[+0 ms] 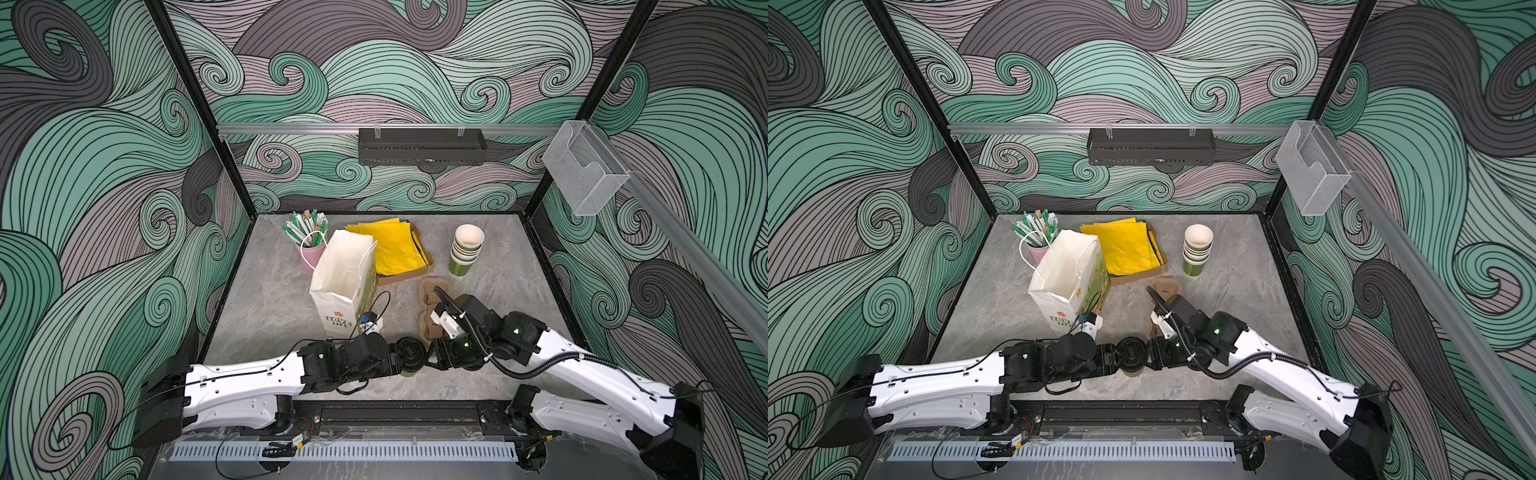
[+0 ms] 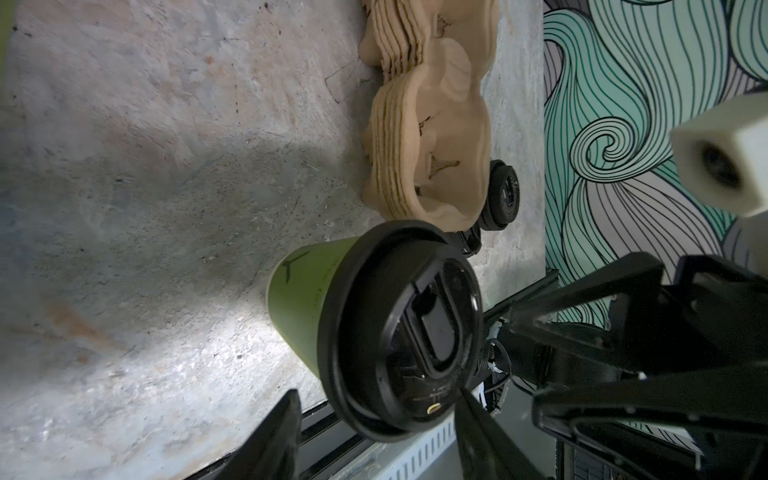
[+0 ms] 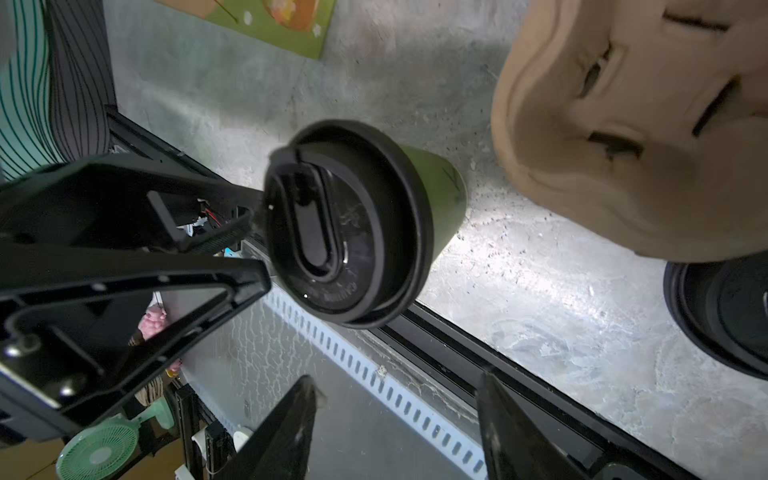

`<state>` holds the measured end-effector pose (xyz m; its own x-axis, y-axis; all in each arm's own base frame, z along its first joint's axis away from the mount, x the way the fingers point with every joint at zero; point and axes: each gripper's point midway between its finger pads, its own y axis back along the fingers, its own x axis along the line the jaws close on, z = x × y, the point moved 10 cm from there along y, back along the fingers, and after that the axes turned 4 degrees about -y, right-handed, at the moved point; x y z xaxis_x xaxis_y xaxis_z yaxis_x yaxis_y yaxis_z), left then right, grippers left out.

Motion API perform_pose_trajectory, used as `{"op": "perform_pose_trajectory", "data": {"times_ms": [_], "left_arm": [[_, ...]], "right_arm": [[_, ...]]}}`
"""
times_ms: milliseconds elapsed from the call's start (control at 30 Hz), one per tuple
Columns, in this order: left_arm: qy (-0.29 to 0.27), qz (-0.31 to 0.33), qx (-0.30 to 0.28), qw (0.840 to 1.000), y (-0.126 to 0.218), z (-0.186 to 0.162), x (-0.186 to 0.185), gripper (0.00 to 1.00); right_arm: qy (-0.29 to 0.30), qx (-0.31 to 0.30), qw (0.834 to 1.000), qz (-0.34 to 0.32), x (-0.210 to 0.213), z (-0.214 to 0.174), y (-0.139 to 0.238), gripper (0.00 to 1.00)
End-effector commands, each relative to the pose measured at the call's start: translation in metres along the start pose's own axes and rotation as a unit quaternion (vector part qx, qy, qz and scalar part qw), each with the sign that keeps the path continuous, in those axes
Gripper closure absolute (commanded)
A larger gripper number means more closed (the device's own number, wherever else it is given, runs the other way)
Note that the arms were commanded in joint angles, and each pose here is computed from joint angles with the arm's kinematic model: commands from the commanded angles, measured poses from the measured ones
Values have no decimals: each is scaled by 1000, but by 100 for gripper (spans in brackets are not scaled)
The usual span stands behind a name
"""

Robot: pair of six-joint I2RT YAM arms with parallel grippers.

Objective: Pack the takeout coffee

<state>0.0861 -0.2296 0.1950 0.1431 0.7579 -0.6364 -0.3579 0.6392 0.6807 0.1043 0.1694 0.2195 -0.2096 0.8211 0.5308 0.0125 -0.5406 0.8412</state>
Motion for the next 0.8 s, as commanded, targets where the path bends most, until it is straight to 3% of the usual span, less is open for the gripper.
{"op": "perform_pose_trajectory", "data": {"times_ms": [0,367,767], "left_arm": [[1,9,4,1000,1,2,-7,40],[11,32,-6,999,0,2,0,45],[-4,66,-15,998,3,3,8,50]], "right_arm": [[-25,-4,999,34,4,4,-5,38],[-47,-1,999,17,-8,4,-26,45],[-70,-7,996,-55,-26,4,-39,50]]}}
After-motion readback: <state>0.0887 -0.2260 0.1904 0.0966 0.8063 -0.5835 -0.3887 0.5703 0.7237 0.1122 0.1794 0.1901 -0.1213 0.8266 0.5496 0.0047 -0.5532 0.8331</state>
